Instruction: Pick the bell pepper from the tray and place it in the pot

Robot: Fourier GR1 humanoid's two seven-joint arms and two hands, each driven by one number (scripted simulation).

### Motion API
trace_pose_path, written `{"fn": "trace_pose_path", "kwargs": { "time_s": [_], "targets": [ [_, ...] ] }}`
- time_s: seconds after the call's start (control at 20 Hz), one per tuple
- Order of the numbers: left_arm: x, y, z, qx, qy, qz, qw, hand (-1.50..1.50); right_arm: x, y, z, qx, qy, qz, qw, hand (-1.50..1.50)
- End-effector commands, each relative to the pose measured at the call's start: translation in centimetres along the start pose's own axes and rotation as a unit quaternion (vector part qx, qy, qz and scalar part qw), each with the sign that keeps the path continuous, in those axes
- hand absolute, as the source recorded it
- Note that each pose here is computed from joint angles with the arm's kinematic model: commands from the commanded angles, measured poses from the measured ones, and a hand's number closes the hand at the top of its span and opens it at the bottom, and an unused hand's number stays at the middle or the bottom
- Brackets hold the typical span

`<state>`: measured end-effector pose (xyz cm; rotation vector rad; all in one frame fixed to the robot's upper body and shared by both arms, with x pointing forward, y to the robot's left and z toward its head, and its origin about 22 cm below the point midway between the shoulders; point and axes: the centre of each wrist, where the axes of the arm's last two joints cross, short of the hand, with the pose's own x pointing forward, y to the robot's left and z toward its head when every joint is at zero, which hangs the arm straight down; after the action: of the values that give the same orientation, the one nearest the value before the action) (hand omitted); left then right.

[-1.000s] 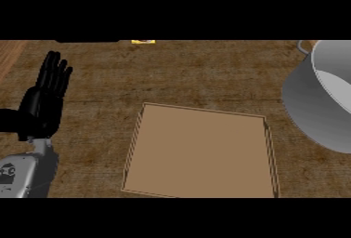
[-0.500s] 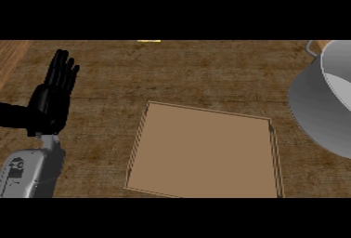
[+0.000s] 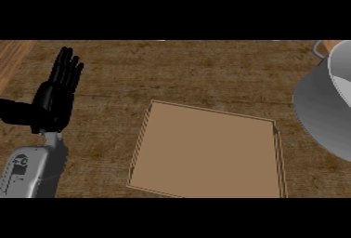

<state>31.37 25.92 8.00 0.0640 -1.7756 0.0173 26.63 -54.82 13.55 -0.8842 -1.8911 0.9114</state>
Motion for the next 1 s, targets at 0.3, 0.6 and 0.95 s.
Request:
{"fn": "trace_pose_path", "kwargs": {
  "time_s": [0.3, 0.6, 0.95],
  "targets": [
    [-0.4, -2.0, 0.9, -0.011, -0.002, 0.006, 0.9999, 0.0, -1.3, 4.2, -2.7, 0.093, 0.005, 0.019, 0.995, 1.5],
    [0.5, 0.3, -0.1, -0.008, -0.008, 0.005, 0.9999, 0.0, -1.6, 7.8, -2.1, 0.181, 0.022, -0.079, 0.98, -1.5],
    [0.4, 0.5, 0.1, 0.001, -0.002, -0.003, 1.0, 0.0, -1.2, 6.8, -3.8, 0.133, -0.044, -0.15, 0.979, -1.5]
  ]
}}
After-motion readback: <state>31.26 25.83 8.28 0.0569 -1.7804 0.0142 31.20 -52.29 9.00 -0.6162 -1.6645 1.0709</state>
